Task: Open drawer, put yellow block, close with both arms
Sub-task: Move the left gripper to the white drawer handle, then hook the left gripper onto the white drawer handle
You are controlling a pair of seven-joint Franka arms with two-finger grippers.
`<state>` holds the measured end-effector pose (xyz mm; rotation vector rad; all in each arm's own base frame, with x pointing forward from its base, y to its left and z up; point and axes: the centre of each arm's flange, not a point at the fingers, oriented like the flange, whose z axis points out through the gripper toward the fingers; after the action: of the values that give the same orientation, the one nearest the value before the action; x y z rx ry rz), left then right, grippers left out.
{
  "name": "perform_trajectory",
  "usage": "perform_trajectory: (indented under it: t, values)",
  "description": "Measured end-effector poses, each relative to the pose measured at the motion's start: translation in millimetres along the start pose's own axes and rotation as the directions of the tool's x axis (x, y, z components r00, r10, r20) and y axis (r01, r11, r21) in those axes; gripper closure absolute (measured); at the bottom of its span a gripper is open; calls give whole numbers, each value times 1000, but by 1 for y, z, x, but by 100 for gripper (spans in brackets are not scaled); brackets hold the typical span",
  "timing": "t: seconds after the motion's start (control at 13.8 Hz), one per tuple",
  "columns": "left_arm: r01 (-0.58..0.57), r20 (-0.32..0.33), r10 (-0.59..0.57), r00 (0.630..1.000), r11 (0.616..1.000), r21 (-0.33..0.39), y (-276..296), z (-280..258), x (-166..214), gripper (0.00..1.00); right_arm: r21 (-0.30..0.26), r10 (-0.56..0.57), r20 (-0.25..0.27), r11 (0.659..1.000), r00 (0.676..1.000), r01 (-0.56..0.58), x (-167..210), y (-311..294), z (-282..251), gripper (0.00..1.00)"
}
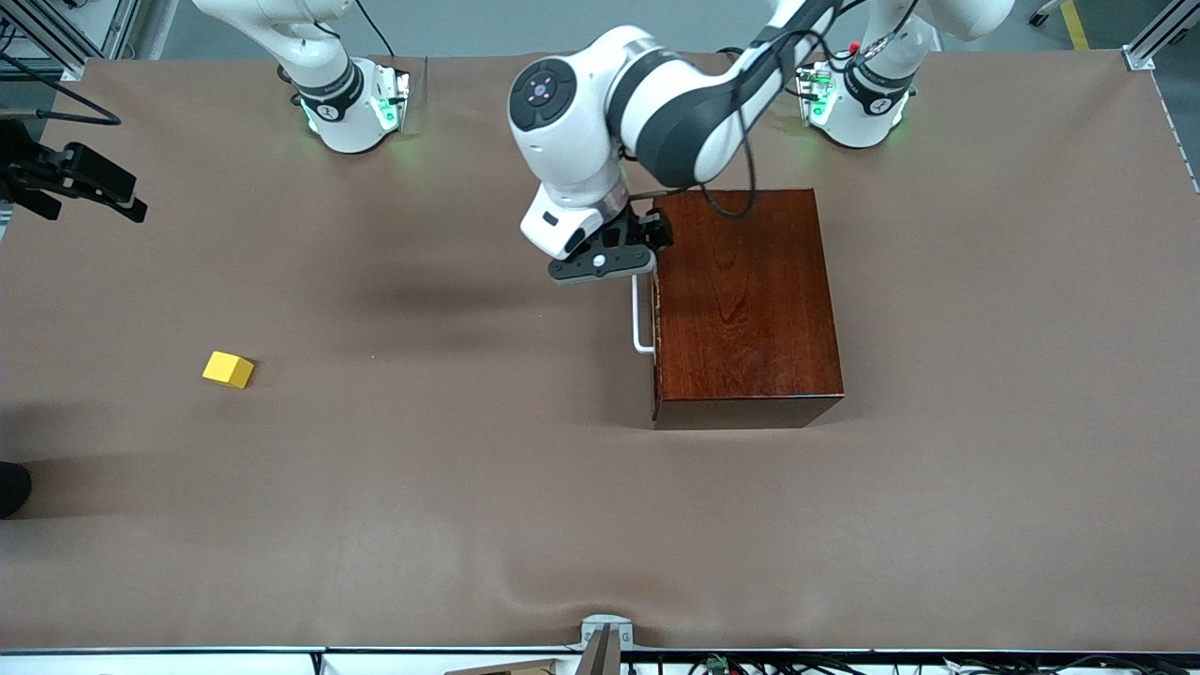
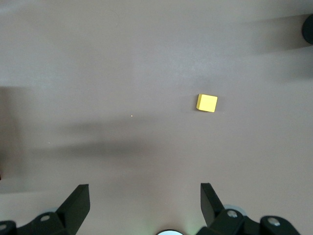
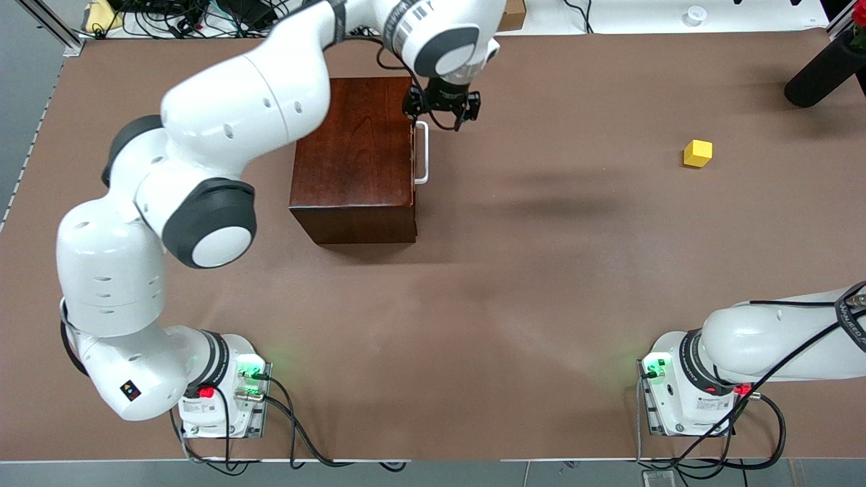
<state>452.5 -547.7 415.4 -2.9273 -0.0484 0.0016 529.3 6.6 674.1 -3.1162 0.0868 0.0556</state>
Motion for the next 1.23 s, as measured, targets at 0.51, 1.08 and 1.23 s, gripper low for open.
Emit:
perform_trajectory:
  t: [0.51,1.08,1.23]
  values:
    - [-11,-9,11,1000,1000,-6,31,61,9,0,0,0,0,1000,1000,0,0,0,0,0]
    - [-116,-24,118,993,990,75,42,100,6,0,1,0,0,1000,1000,0,0,0,0,0]
    - [-126,-18,128,992,989,81,43,106,6,0,1,0,0,1000,1000,0,0,0,0,0]
